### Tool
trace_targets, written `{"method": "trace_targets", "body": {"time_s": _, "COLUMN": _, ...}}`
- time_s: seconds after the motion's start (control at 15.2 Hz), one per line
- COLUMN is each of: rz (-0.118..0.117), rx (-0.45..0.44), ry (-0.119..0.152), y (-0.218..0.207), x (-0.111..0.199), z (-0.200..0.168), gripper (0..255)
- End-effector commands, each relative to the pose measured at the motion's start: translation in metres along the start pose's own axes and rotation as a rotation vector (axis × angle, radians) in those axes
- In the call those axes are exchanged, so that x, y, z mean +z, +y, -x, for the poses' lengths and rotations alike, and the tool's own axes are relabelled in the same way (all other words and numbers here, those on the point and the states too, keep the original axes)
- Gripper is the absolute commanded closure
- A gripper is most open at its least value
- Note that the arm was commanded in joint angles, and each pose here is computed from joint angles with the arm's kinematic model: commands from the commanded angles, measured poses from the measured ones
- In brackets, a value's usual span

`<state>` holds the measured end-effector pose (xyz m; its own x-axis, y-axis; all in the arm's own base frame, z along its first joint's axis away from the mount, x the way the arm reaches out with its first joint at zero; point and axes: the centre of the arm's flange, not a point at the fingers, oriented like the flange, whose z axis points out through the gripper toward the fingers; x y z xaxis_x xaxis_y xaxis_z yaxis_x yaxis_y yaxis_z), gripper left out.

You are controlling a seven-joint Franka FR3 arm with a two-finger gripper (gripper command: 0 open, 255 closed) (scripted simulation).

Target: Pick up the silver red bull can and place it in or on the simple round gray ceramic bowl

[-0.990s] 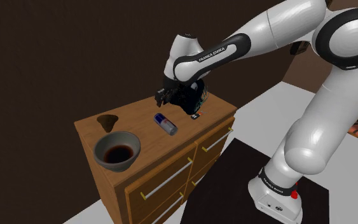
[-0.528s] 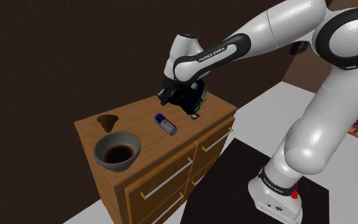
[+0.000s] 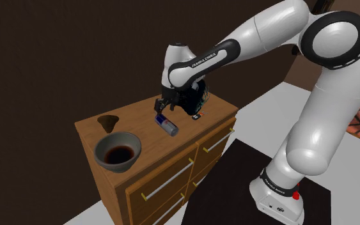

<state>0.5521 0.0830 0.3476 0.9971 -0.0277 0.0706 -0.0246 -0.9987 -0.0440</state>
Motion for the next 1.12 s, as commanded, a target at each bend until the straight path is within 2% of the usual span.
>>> {"method": "trace_targets", "body": {"time_s": 0.0, "rz": 0.006, "rx": 0.026, "ry": -0.089, "y": -0.002, "x": 0.024, "z": 0.000, "gripper": 0}}
{"method": "trace_targets", "body": {"time_s": 0.07, "rz": 0.007, "rx": 0.030, "ry": -0.101, "y": -0.002, "x": 0.027, "z": 0.000, "gripper": 0}}
{"method": "trace_targets", "body": {"time_s": 0.53, "rz": 0.007, "rx": 0.030, "ry": -0.101, "y": -0.002, "x": 0.067, "z": 0.004, "gripper": 0}}
{"method": "trace_targets", "body": {"time_s": 1.06, "rz": 0.007, "rx": 0.030, "ry": -0.101, "y": -0.002, "x": 0.066, "z": 0.004, "gripper": 0}}
